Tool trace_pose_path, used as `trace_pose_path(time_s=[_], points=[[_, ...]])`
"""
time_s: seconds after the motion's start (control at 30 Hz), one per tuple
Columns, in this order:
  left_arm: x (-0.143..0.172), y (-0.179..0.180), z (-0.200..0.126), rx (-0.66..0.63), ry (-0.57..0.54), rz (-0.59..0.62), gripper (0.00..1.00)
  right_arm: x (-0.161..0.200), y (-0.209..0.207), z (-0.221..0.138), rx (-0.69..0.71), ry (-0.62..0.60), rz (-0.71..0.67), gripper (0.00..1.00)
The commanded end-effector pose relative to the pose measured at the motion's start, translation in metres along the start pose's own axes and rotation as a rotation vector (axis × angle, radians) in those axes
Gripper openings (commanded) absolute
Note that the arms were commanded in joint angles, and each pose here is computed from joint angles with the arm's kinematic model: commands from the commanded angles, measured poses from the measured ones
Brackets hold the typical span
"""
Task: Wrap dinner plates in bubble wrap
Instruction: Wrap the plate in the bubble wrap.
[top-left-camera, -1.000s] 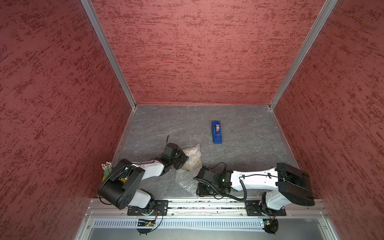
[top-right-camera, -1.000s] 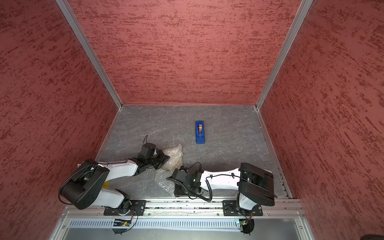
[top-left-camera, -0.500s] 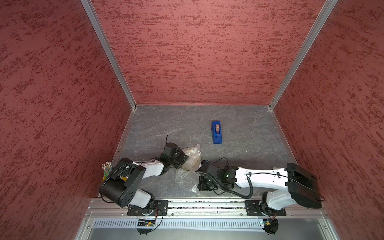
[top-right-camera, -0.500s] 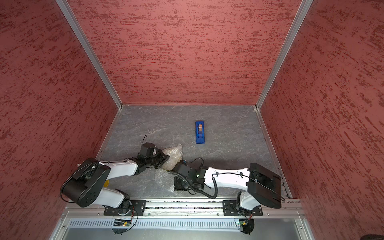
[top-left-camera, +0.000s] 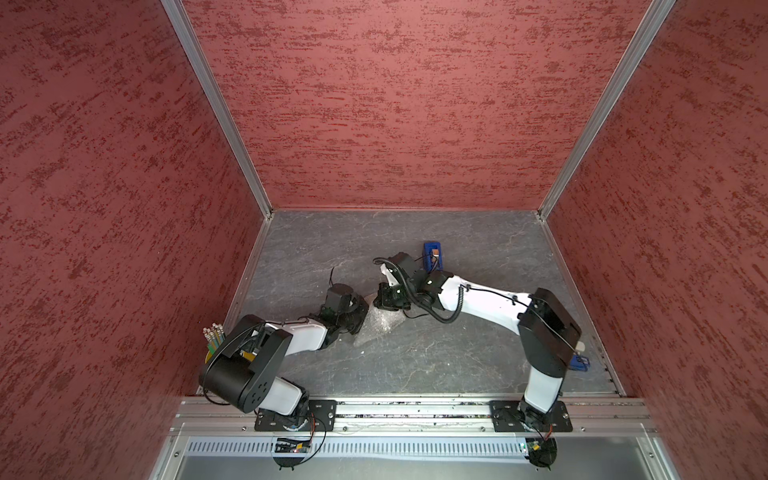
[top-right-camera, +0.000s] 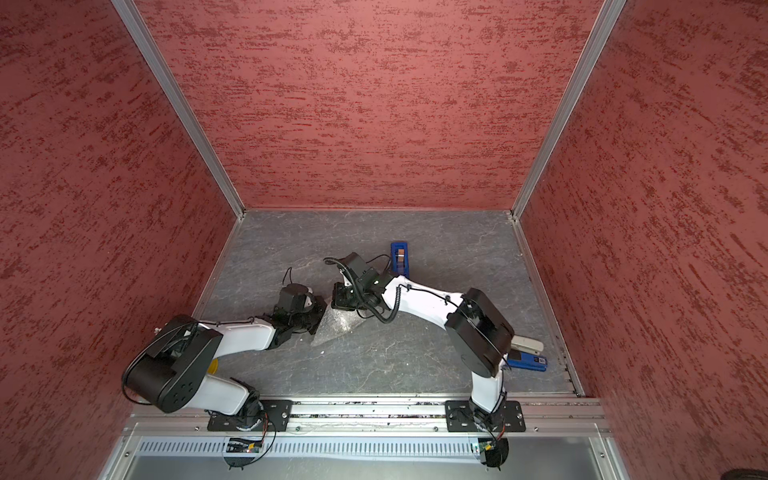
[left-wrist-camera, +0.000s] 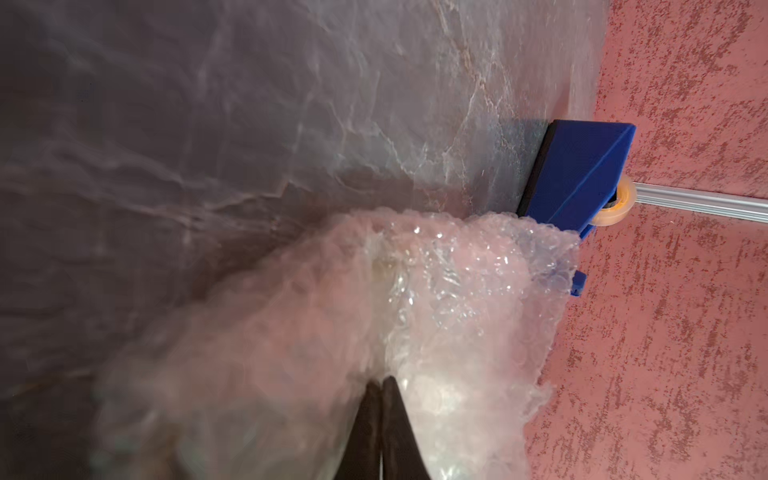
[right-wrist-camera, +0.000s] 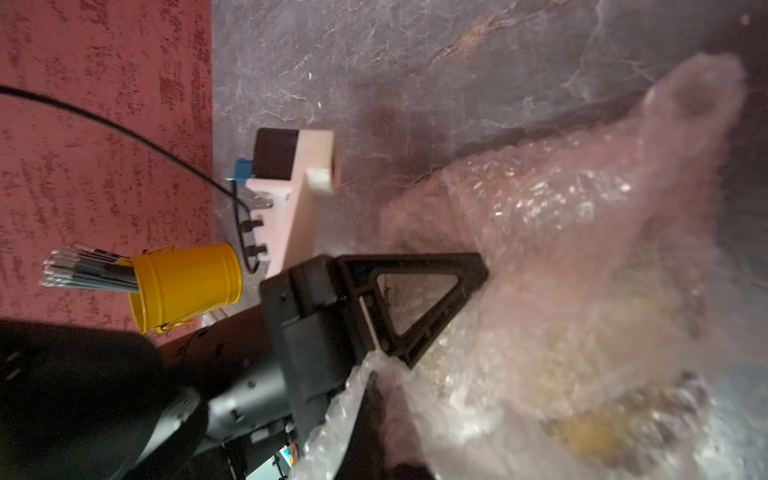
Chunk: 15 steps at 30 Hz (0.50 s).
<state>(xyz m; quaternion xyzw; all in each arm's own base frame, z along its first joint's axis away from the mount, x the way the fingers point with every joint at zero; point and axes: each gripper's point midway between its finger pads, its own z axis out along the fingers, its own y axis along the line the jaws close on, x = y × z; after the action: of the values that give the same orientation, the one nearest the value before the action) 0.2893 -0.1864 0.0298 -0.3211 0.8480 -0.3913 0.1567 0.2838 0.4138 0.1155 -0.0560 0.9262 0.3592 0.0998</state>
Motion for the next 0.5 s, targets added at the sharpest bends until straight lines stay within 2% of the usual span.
trace_pose_path(time_s=[0.0, 0.47], points=[[0.011, 0.065, -0.004, -0.216, 0.021, -0.037, 0.06, -0.027, 0.007, 0.004, -0.038, -0.026, -0.042, 0.0], [0.012, 0.061, -0.012, -0.21, 0.024, -0.037, 0.08, -0.035, -0.066, 0.082, 0.07, 0.051, 0.121, 0.0]])
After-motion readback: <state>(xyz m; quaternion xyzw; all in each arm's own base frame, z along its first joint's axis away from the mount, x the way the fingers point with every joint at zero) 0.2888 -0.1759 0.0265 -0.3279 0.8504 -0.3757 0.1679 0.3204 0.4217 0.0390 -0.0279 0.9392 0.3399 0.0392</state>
